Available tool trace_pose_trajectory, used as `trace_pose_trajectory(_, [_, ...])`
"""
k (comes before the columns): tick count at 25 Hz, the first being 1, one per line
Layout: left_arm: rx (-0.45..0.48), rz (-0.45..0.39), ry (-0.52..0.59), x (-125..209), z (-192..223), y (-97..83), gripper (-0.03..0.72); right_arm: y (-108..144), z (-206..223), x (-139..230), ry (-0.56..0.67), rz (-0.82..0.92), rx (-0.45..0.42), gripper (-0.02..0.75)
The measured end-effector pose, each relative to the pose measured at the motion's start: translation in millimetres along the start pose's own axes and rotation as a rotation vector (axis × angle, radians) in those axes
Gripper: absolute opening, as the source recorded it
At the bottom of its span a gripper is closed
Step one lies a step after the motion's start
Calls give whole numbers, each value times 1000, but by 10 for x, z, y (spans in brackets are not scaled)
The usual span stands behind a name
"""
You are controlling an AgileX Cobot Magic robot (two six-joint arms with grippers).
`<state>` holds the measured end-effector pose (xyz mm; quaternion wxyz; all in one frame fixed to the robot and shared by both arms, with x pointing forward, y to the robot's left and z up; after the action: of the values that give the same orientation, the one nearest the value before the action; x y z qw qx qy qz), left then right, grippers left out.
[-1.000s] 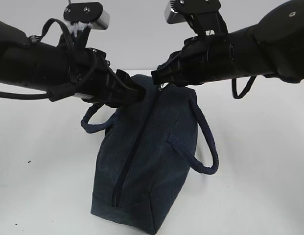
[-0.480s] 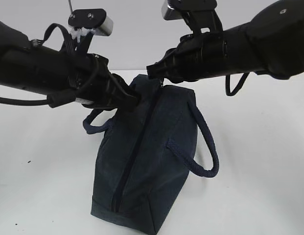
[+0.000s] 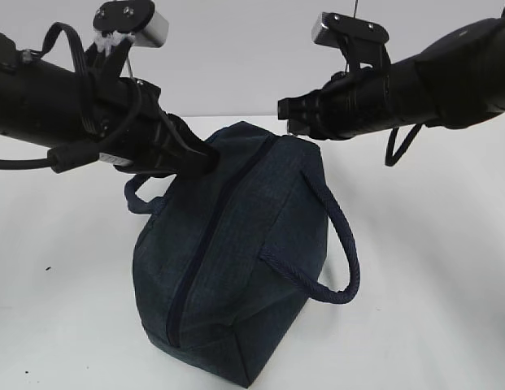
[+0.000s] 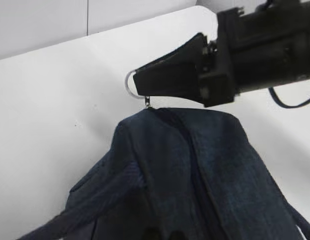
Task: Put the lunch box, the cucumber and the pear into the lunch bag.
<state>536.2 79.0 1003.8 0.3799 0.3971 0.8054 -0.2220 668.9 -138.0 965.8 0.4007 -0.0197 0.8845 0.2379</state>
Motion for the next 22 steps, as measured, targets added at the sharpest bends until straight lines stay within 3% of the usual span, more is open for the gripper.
trace_pose_trajectory(5, [-19,-25,3,28,-39,116,-10,-242,260,262,96,89,8,6])
trace_pose_trajectory(11, [-51,-71,0,71,-110,303,3,-218,298,264,109,66,-19,18])
trace_pose_trajectory(13, [-59,-57,3,70,-132,319,81,-168,285,193,106,26,-55,108])
trace_pose_trajectory(16, [-74,-16,1,0,-196,358,311,-53,186,-9,86,-7,-129,413])
trace_pose_trajectory(18, [-75,-15,10,-74,-258,396,459,48,68,-166,65,-29,-181,557])
trace_pose_trajectory(20, [-62,-1,69,-94,-332,410,515,120,-59,-242,66,-61,-225,604])
trace_pose_trajectory(22, [-76,5,181,-61,-447,446,498,165,-195,-275,82,-105,-253,596])
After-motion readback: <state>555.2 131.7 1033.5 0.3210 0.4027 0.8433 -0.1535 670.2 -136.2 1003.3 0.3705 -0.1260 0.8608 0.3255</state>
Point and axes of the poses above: a point on each arm's last joint axis where the gripper is mounted, z pointing out along that axis toward the gripper, y along the wrist's bending axis when the last joint is at zero, x = y × z, the point moved 6 cm from there along z, pointing out along that axis toward the gripper, and after that the axes turned 8 degrees about z, right-handed, at the moved point
